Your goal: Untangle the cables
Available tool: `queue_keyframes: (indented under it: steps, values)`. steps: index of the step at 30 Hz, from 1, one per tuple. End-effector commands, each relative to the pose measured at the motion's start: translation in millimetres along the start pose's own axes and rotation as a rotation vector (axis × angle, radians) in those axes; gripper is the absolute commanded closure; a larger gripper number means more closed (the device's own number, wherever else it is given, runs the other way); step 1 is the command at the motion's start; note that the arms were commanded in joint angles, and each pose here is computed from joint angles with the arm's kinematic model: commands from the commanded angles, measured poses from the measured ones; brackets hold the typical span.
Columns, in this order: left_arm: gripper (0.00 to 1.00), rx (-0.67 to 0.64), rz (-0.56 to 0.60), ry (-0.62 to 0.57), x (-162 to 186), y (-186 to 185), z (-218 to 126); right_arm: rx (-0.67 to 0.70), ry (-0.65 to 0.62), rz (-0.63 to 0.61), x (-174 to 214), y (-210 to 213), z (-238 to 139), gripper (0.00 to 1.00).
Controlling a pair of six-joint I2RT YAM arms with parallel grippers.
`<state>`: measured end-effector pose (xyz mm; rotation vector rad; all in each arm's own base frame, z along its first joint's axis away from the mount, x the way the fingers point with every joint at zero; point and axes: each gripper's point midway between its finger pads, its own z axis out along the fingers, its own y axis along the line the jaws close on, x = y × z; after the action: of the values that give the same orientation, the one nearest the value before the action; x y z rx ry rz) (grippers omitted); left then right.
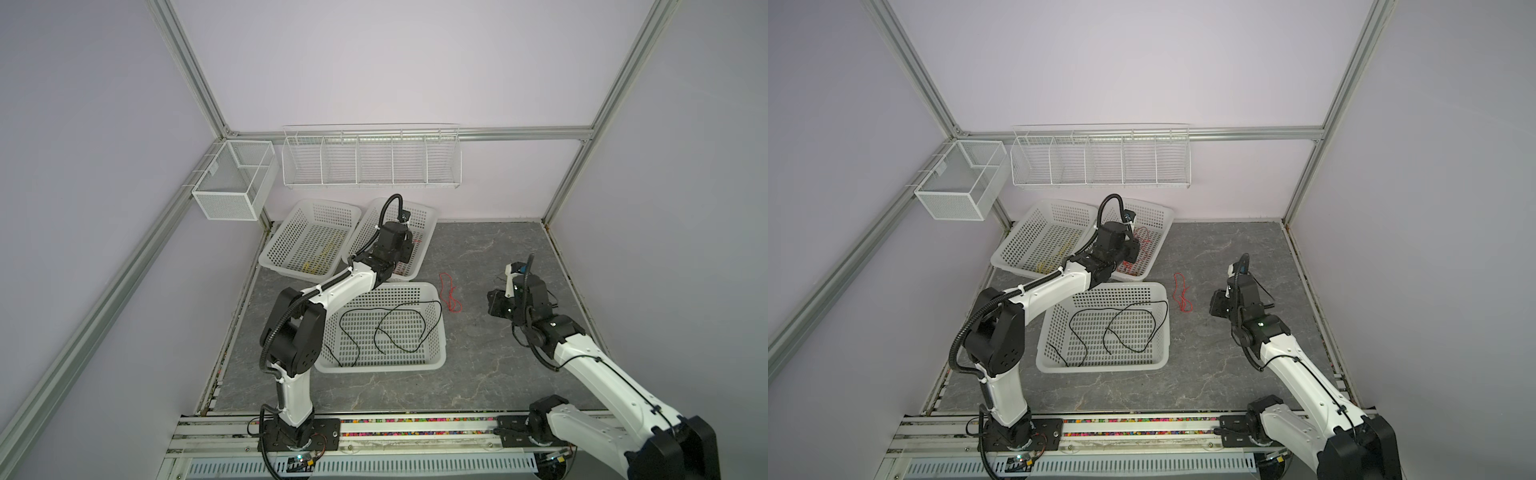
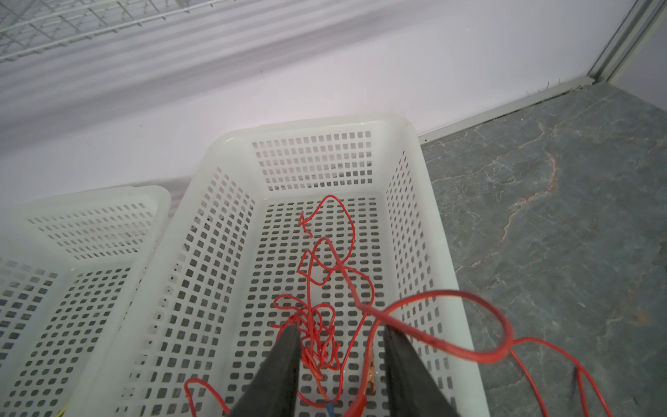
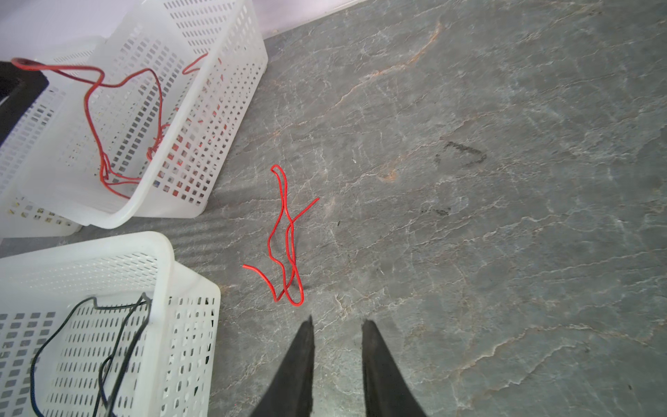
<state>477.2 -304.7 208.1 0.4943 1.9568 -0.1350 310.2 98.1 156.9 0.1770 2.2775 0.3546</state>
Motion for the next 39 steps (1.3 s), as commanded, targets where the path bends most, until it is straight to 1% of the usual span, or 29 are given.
queue_keyframes:
  steps: [1,4,8,10,17,24,27,33,39]
  values:
    - [0.52,-0.009,-0.005,-0.006,-9,4,-1,-0.048,-0.018,0.006,-9,14,1,0.73]
    - [0.45,0.003,-0.012,-0.011,-11,3,-4,-0.048,-0.015,0.003,-8,15,3,0.72]
    - [0.32,0.051,-0.008,-0.028,-14,-3,-12,-0.052,-0.004,-0.005,-6,16,5,0.7]
    - [0.28,0.067,-0.003,-0.039,-15,-5,-16,-0.053,0.002,-0.005,-5,17,7,0.7]
    - [0.26,0.124,-0.045,-0.061,-20,-10,-35,-0.068,0.037,-0.014,3,21,15,0.68]
    - [0.26,0.278,-0.141,-0.107,-21,-29,-65,-0.079,0.092,-0.026,17,27,32,0.66]
    - [0.26,0.327,-0.155,-0.113,-19,-37,-73,-0.094,0.123,-0.041,25,35,42,0.65]
    - [0.26,0.348,-0.167,-0.103,-15,-40,-81,-0.131,0.16,-0.097,34,60,62,0.61]
    - [0.26,0.347,-0.178,-0.097,-12,-39,-85,-0.127,0.182,-0.145,39,76,83,0.54]
